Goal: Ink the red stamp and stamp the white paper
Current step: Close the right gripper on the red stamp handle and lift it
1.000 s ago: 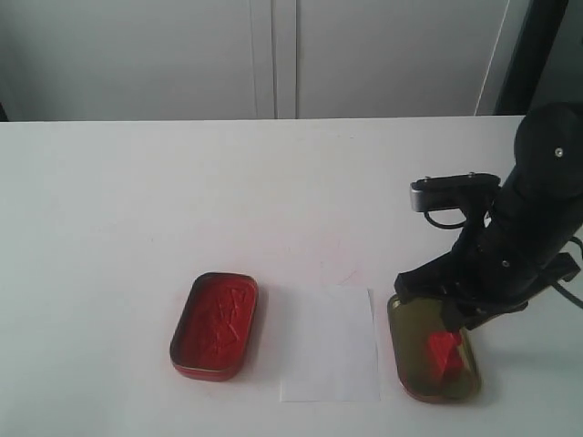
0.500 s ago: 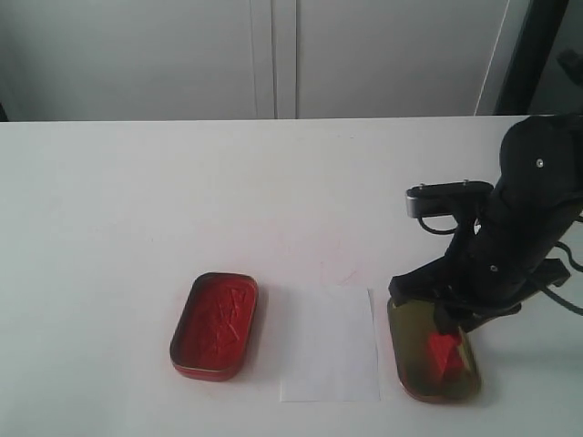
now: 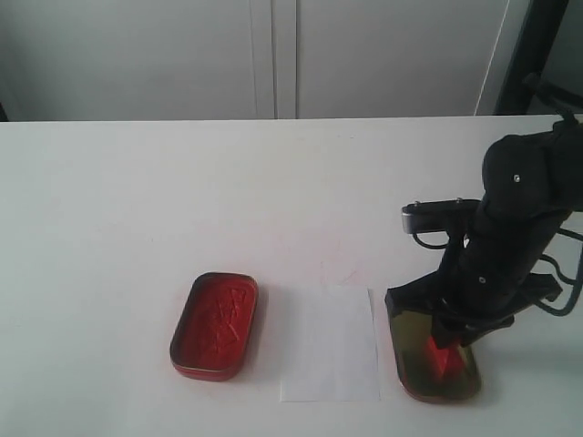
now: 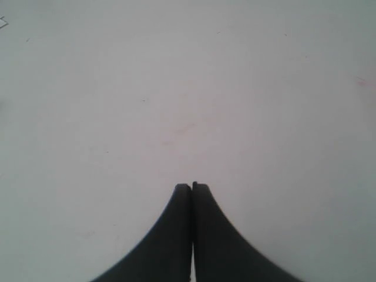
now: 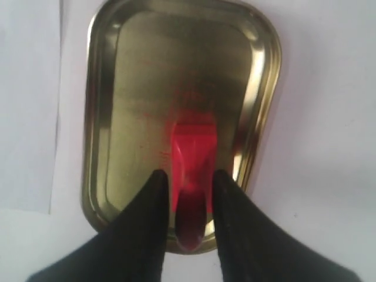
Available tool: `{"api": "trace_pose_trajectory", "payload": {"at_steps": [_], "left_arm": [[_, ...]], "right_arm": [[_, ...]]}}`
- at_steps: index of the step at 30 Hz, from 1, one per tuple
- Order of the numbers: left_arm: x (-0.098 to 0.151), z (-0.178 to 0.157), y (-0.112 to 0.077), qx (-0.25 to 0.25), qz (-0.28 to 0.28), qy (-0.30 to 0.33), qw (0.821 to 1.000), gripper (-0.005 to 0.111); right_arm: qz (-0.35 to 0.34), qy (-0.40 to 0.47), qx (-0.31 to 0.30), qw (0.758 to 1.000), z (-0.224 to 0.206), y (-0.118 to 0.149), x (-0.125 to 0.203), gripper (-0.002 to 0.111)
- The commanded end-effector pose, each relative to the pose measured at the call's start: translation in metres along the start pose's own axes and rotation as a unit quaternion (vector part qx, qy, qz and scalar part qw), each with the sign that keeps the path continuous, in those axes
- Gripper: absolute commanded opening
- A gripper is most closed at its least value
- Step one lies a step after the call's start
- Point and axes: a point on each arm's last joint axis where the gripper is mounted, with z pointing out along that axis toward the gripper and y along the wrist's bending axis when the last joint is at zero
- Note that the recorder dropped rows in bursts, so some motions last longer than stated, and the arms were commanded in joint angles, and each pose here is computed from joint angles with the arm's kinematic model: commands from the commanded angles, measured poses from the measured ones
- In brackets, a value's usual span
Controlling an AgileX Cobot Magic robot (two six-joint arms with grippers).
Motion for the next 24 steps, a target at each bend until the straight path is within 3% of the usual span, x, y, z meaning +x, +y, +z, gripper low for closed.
{"api": "trace_pose_trajectory", "payload": {"at_steps": [1,12,17,24], "left_arm": [[0.0038,0.0012,-0.0005,0.003,-0.001,0.008,1.0,0.0],[0.0038,0.0012,-0.0005,0.003,-0.001,0.008,1.0,0.0],[0.0038,0.0012,-0.0005,0.003,-0.001,0.008,1.0,0.0],[0.0038,0.0012,-0.0005,0.003,-0.001,0.008,1.0,0.0]], "right_arm": [[0.006,0.002,0.003,1.0,0.004,-0.0006,-0.0018,0.026],[0.01,0.015,0.006,1.0,0.012,-0.0009,-0.0022,0.024],[0.01,0.015,0.006,1.0,0.012,-0.0009,-0.0022,0.002],[0.01,0.01,0.005,1.0,0.0091,-0.0008,-0.0021,0.0]]}}
